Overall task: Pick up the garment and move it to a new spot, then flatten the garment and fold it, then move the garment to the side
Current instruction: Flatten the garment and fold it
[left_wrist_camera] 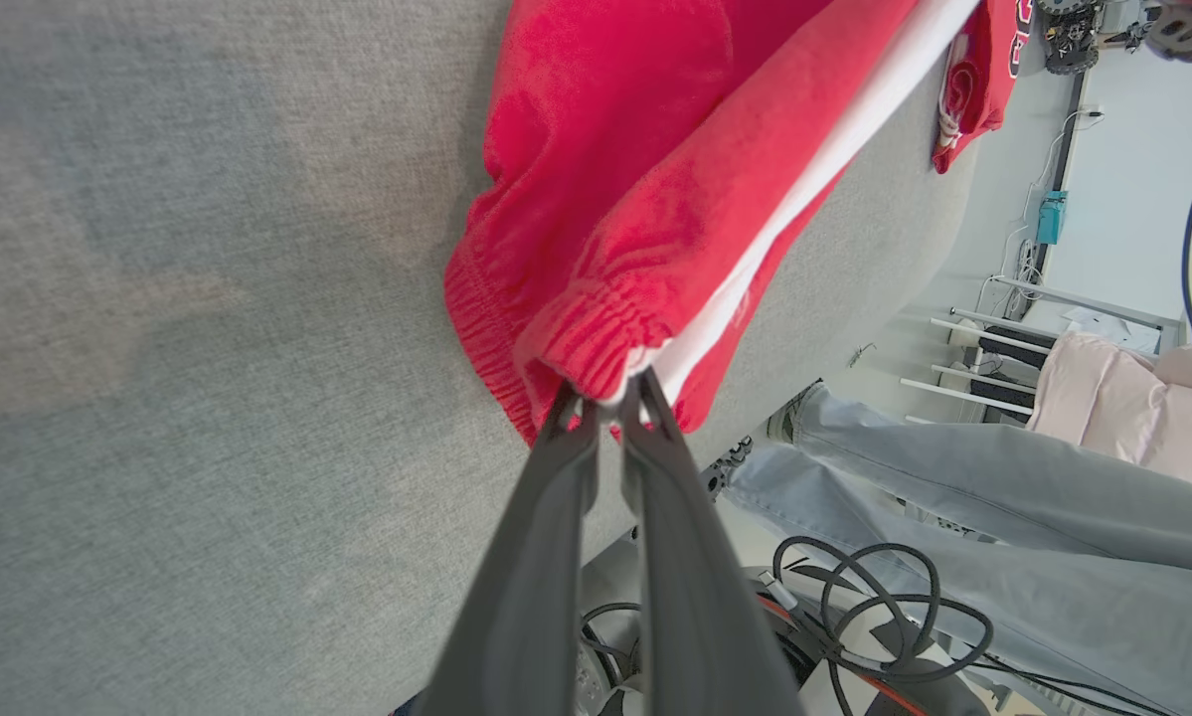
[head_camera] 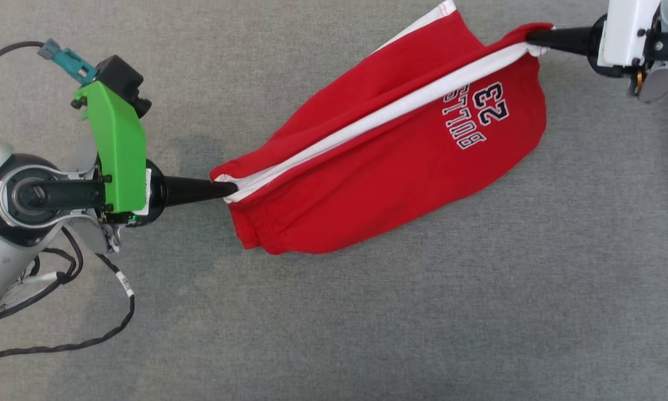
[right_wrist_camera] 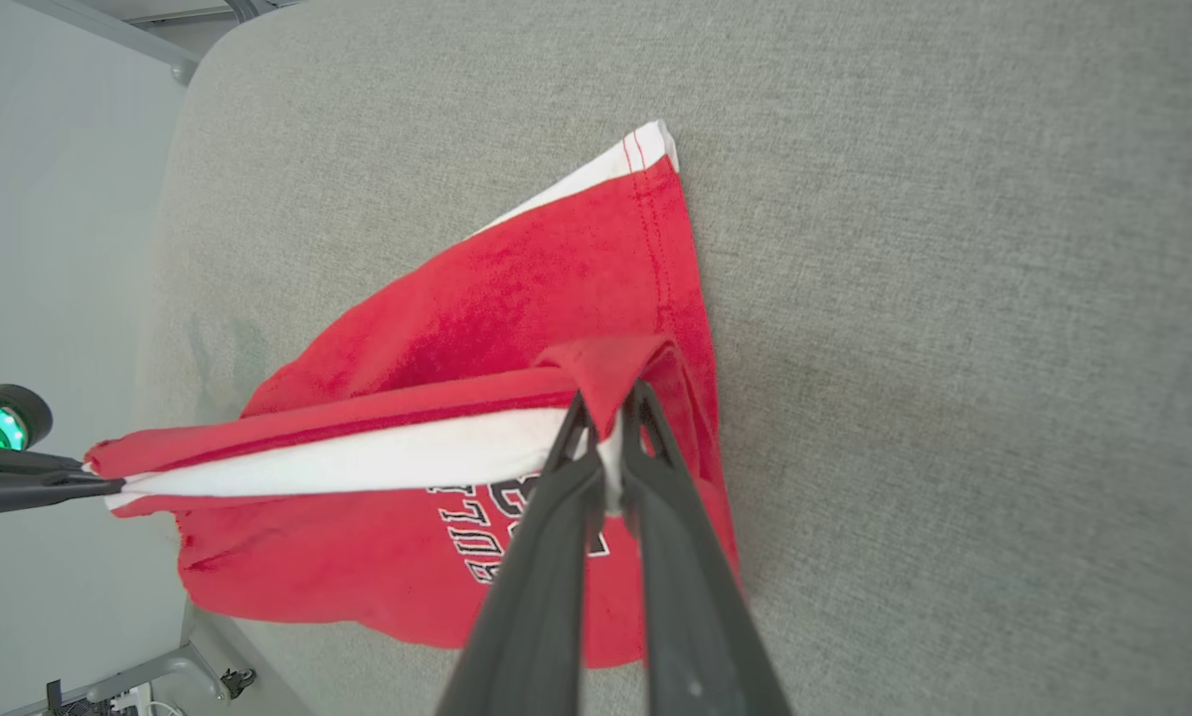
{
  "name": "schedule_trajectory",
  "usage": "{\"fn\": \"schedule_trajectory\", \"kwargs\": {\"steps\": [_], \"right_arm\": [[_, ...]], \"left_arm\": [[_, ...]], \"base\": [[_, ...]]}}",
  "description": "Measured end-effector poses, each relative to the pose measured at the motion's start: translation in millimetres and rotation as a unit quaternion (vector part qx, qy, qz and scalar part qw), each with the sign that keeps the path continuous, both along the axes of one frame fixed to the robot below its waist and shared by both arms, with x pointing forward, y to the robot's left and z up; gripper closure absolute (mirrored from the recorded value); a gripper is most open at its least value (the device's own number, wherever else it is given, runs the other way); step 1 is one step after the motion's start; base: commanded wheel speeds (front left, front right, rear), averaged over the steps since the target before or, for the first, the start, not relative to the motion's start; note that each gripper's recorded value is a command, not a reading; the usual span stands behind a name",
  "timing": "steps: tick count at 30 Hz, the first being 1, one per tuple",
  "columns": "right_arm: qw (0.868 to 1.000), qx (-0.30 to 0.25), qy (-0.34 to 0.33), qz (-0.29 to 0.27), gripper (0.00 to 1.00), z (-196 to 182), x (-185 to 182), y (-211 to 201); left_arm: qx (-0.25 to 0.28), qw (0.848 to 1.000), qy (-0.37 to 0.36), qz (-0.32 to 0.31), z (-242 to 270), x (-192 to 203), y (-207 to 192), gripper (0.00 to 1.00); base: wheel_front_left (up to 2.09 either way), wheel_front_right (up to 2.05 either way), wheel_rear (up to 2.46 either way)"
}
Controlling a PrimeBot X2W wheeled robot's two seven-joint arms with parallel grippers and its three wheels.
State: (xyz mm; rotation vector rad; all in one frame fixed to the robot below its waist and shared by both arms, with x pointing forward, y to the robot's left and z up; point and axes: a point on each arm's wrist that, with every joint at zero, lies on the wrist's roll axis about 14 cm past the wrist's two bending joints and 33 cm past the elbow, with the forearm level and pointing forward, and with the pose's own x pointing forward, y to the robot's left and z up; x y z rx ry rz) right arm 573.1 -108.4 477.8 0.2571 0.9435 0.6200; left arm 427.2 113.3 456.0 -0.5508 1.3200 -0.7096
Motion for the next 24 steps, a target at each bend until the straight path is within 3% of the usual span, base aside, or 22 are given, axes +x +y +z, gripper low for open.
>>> {"fn": "schedule_trajectory", "kwargs": {"steps": [15, 17, 18, 20, 24], "right_arm": [[0.999, -0.025, 0.035, 0.023, 1.00, -54, 56, 51], [0.998, -0.023, 0.042, 0.029, 0.56, -62, 55, 59], [0.998, -0.023, 0.045, 0.031, 0.00, -66, 55, 63], [0.998, -0.021, 0.046, 0.033, 0.00, -68, 55, 67], [0.999, -0.017, 0.031, 0.027, 0.00, -59, 56, 67]], "left_arm": [[0.002, 0.997, 0.030, 0.069, -35, 32, 24, 1.00], [0.006, 0.997, 0.035, 0.072, -41, 31, 27, 1.00], [0.012, 0.997, 0.036, 0.071, -44, 31, 29, 0.73], [0.019, 0.997, 0.034, 0.071, -48, 31, 32, 0.00], [0.018, 0.997, 0.021, 0.076, -43, 34, 35, 0.00]], "base": [[0.00, 0.00, 0.00], [0.00, 0.00, 0.00], [0.00, 0.00, 0.00], [0.00, 0.00, 0.00], [0.00, 0.00, 0.00]]}}
